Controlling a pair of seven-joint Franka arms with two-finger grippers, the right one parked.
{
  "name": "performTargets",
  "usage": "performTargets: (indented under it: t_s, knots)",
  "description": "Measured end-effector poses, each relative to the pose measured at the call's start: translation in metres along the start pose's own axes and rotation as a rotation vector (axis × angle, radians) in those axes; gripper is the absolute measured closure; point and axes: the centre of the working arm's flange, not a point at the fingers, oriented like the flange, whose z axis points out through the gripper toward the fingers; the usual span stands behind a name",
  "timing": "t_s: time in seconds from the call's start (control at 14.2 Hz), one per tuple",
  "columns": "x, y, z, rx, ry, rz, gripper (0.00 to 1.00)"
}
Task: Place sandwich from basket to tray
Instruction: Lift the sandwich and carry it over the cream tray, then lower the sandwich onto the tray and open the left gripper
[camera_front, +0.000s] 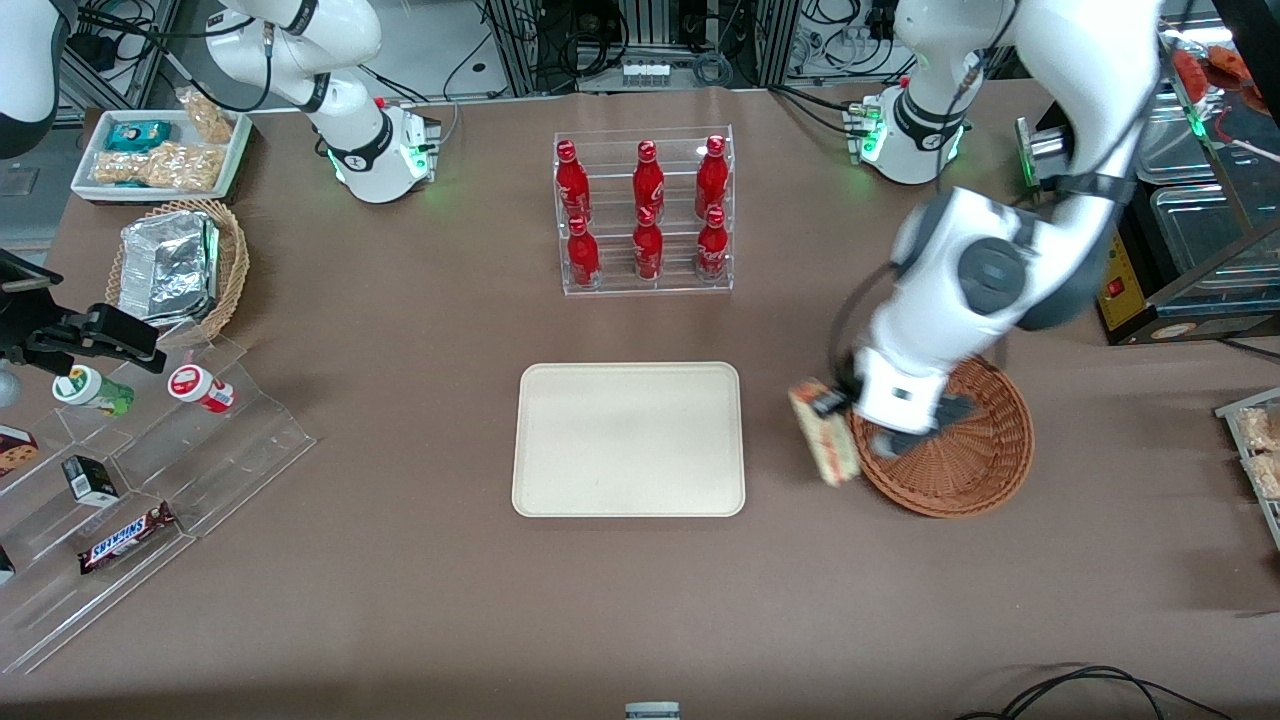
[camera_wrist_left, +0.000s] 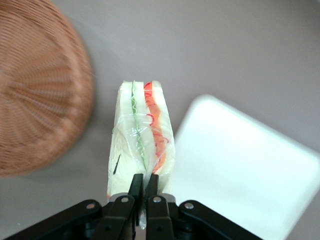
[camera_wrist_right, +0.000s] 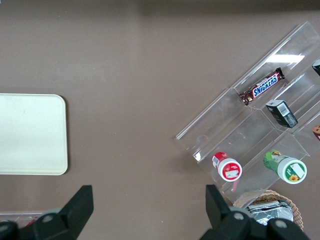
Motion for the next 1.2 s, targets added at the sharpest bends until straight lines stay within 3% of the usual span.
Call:
performTargets:
  t_s: [0.07,0.42,0.56,0.77,1.2]
  knots:
    - [-0.022,0.019,0.004,0.001,0.004,0.055,0.93]
    - [-0.099,0.092,0.058,-0.070,0.011,0.261,0.93]
    - [-0.115,0.110,0.089,-0.116,0.006,0.304,0.93]
    - [-0.123,0.125,0.117,-0.189,0.004,0.317,0.93]
    - [-0.121,0.139,0.133,-0.219,-0.015,0.311,0.89]
